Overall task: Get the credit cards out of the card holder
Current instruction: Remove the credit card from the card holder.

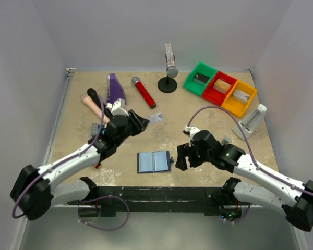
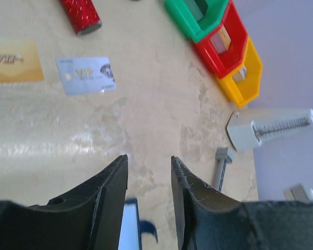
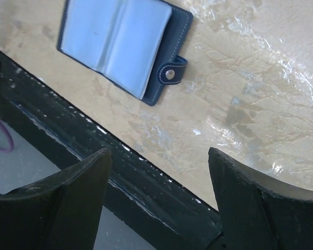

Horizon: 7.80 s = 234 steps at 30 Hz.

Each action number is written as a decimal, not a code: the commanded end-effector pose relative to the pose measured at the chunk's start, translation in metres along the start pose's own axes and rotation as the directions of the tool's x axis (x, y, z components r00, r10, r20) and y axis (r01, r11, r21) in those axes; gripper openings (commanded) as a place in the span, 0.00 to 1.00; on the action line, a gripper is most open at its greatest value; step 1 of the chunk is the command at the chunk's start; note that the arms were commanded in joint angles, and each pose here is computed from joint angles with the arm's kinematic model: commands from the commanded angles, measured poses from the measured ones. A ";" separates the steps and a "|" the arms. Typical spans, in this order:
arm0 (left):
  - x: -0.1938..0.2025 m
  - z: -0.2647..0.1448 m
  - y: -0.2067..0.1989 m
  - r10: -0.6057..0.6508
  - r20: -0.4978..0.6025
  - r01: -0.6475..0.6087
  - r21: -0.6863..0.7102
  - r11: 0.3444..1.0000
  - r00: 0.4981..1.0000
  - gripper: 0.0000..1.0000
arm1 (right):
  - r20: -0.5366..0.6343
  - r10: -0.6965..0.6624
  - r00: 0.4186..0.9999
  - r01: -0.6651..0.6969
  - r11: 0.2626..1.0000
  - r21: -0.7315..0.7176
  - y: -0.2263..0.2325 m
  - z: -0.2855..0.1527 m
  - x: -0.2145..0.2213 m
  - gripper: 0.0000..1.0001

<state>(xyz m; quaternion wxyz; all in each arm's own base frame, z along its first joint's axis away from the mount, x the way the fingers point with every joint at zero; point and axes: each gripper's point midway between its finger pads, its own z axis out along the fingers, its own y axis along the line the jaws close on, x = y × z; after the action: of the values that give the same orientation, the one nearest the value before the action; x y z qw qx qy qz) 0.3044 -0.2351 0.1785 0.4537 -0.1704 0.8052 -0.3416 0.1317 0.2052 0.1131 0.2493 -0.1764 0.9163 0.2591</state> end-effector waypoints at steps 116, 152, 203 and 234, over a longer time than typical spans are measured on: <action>0.169 -0.074 0.041 0.133 -0.501 0.038 0.317 0.948 0.855 0.44 | -0.277 0.066 0.959 -0.046 0.996 0.081 0.013 0.075 0.011 0.00; 0.170 -0.071 0.034 0.162 -0.514 0.013 0.321 0.947 0.842 0.37 | -0.280 0.072 0.957 -0.043 0.993 0.107 0.007 0.074 0.015 0.00; 0.140 -0.067 0.009 0.246 -0.431 -0.066 0.392 0.918 0.868 0.55 | -0.132 -0.009 0.991 -0.014 0.986 -0.169 0.055 0.040 -0.014 0.00; 0.178 -0.058 0.021 0.374 -0.505 -0.187 0.382 0.905 0.778 0.57 | -0.128 0.016 0.992 -0.043 0.976 -0.212 0.072 0.039 -0.028 0.00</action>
<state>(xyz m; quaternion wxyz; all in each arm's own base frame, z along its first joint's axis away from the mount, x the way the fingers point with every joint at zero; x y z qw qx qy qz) 0.1526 -0.2877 0.0568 0.2335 0.1220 0.8737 -0.4089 0.1305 0.2738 0.1045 0.1506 -0.1997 0.9157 0.3146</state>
